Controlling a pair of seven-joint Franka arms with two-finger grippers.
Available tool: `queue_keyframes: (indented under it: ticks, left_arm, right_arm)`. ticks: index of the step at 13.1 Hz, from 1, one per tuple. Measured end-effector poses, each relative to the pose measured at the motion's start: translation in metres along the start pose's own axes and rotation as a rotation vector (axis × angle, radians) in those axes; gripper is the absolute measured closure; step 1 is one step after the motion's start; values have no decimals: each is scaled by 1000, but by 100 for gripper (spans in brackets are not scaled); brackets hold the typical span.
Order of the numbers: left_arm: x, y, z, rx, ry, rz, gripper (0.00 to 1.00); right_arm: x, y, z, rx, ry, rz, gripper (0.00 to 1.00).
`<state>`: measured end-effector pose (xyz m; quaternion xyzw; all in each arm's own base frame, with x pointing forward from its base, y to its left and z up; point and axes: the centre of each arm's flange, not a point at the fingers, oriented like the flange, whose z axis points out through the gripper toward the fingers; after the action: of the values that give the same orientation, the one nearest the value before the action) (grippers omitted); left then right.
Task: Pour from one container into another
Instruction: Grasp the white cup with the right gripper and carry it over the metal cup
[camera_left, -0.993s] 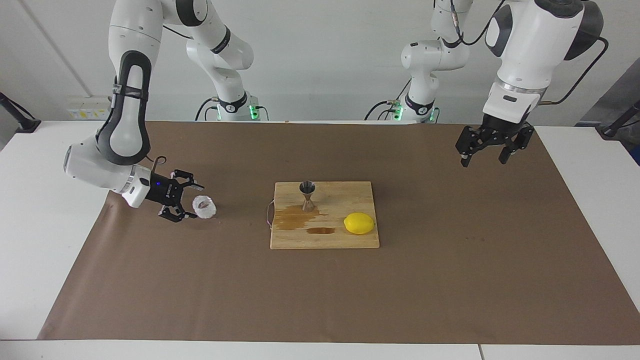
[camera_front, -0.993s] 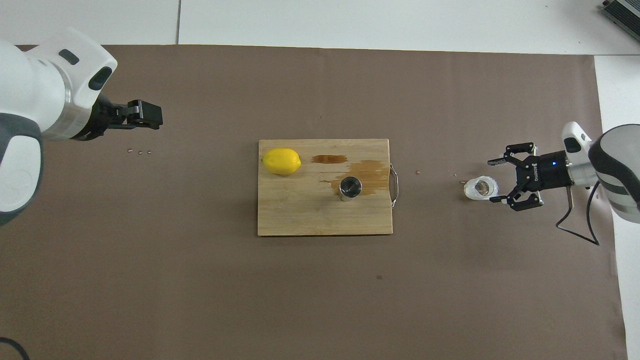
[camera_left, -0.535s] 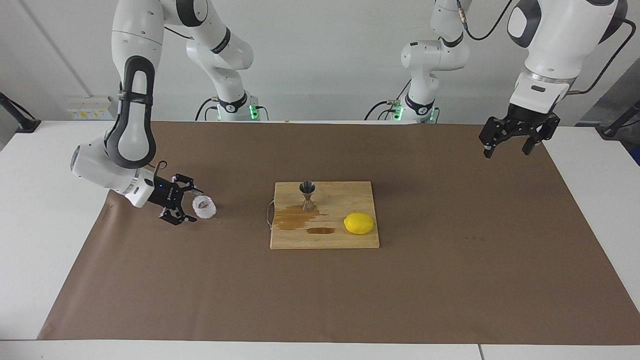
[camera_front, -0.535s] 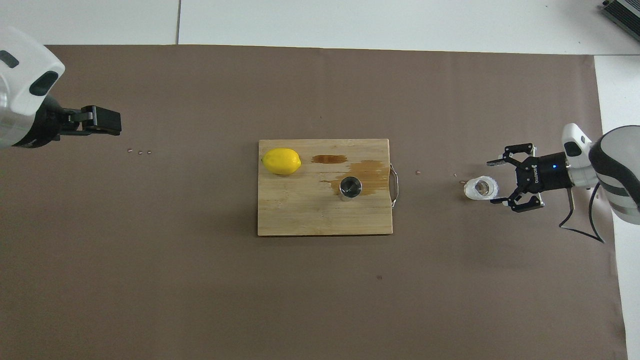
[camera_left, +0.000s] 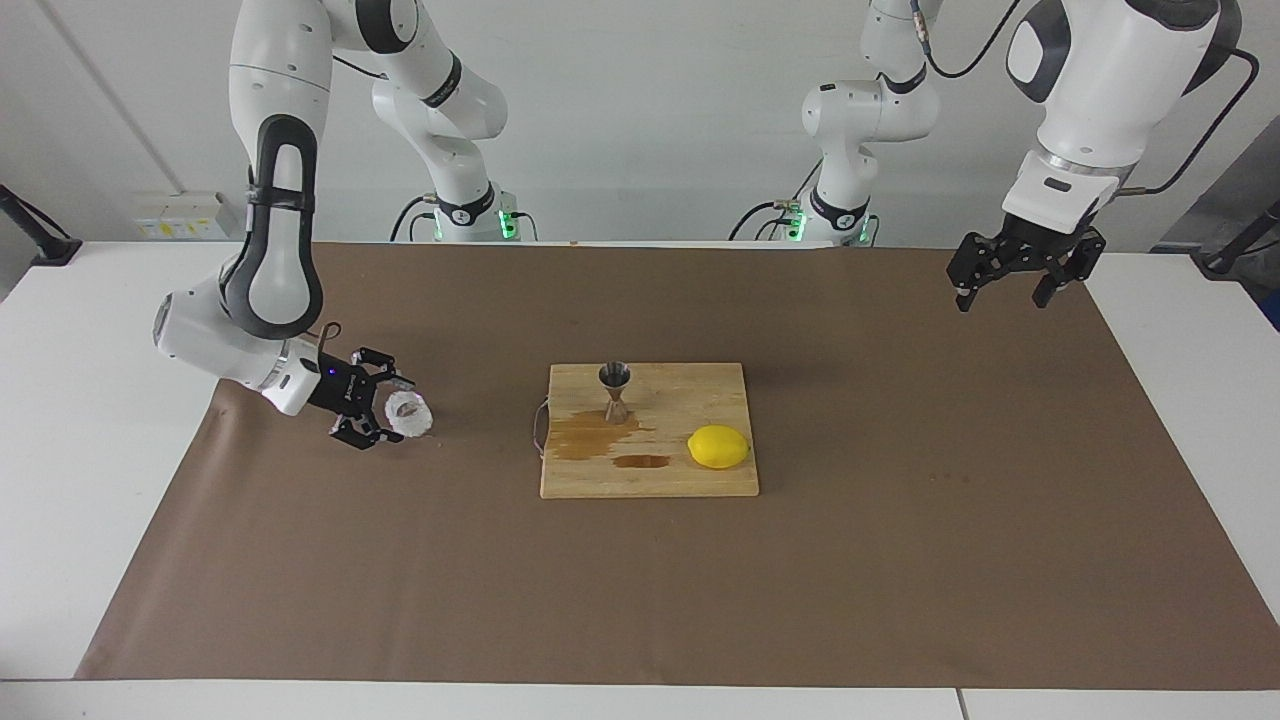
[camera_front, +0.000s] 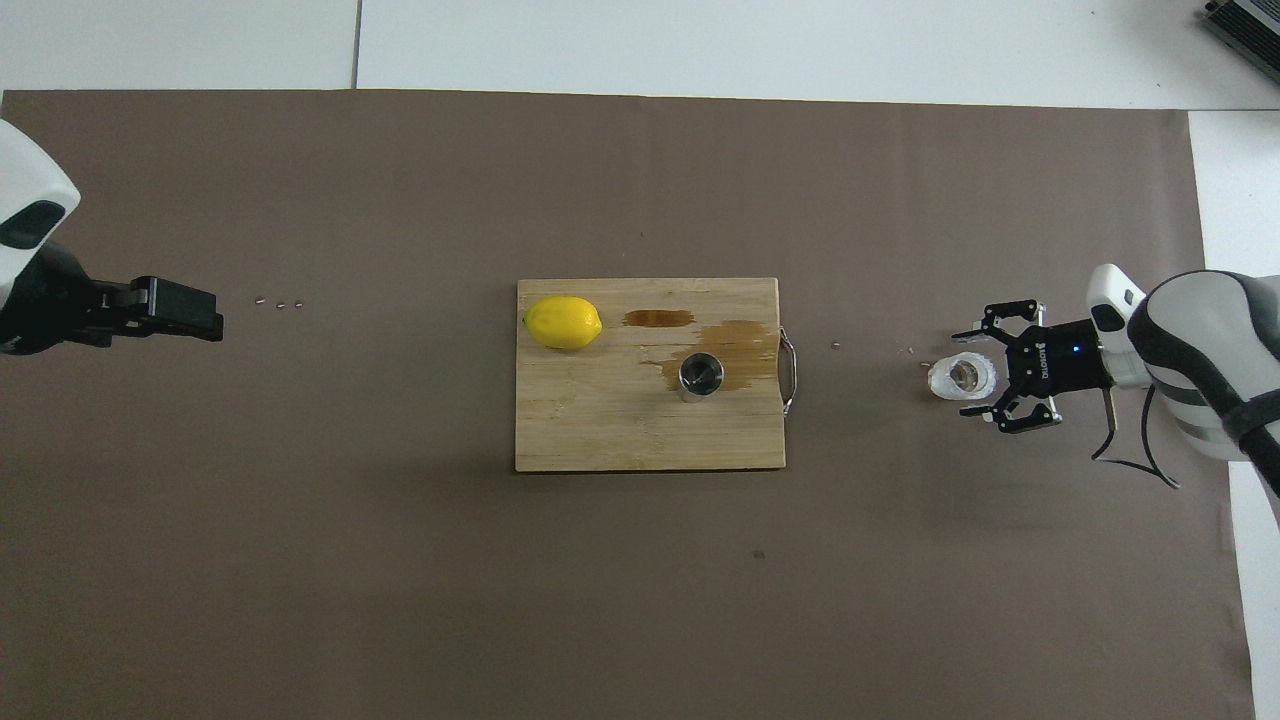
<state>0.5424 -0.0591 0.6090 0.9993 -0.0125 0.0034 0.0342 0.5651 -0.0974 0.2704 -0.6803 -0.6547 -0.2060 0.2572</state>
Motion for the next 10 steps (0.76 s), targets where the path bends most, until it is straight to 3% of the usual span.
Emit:
queue_keyframes:
  ticks: [2,5,6,10]
  left_arm:
    - [0,-1,-4,10,7,44,0]
    - [1,-4,-25,43,54,105,0]
    - [2,-6,-27,52,63,108,0]
    - [4,-10,-29,86,82,110,0]
  right_arm:
    - [-2,-1,1,-5,-5,3,6]
    - [-3,-1,2,-11,-9,7,44]
    - [-3,-1,1,-13,-9,7,48]
    - [-3,-1,1,-13,-9,7,48]
